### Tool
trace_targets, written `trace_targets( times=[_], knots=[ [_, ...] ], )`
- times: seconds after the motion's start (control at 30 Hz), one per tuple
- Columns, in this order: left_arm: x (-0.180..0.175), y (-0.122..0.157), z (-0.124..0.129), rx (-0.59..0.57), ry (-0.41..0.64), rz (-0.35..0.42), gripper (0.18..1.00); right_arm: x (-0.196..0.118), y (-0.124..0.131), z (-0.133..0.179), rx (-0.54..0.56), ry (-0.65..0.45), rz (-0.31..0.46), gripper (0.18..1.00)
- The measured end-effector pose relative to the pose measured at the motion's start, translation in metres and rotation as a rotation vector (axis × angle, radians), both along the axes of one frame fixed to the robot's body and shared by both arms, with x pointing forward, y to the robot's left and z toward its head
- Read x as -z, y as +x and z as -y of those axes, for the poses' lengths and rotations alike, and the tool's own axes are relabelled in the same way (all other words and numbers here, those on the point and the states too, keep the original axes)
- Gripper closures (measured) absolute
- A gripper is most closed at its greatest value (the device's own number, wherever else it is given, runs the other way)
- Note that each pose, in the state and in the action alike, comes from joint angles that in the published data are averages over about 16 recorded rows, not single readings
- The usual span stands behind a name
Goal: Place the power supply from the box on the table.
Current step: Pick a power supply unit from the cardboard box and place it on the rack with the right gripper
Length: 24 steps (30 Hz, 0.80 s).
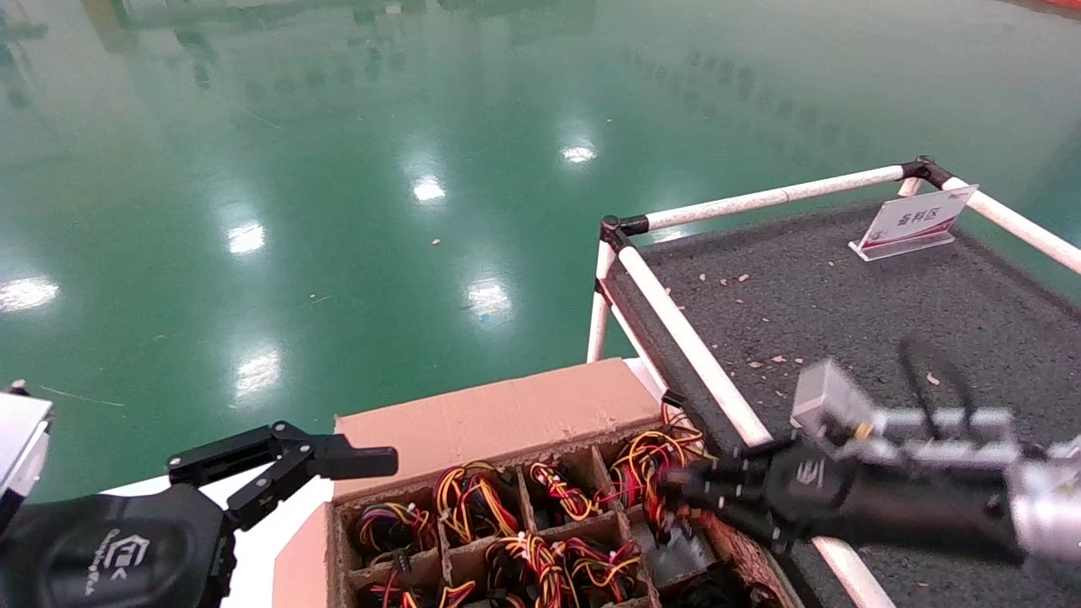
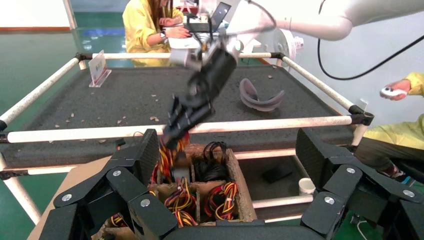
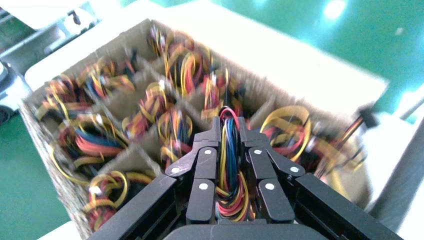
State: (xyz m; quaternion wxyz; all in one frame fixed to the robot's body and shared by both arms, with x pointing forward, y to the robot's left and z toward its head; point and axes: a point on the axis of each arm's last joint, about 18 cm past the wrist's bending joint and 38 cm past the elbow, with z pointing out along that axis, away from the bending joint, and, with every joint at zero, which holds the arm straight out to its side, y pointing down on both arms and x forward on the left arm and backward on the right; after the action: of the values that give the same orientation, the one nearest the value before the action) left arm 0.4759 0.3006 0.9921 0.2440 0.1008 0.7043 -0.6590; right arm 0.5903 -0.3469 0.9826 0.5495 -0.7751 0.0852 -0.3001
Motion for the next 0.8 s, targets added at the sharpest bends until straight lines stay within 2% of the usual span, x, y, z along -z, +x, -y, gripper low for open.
trace_targets(
  times=[0.3,0.47,0.63,0.8],
  knots=[
    [0.000,0.000,0.000,0.000,0.000,0.000,0.184,-0.090,-0.035,0.013,-0.002,0.066,0.138,0.944],
    [0.000,0.000,0.000,0.000,0.000,0.000,0.184,-0.142,-0.041,0.021,0.029,0.095,0.237,0.945],
    [0.000,0.000,0.000,0.000,0.000,0.000,0.184,-0.190,-0.030,0.028,0.100,0.131,0.331,0.945],
    [0.000,0.000,0.000,0.000,0.000,0.000,0.184,-0.223,-0.003,0.032,0.205,0.168,0.392,0.945]
  ],
)
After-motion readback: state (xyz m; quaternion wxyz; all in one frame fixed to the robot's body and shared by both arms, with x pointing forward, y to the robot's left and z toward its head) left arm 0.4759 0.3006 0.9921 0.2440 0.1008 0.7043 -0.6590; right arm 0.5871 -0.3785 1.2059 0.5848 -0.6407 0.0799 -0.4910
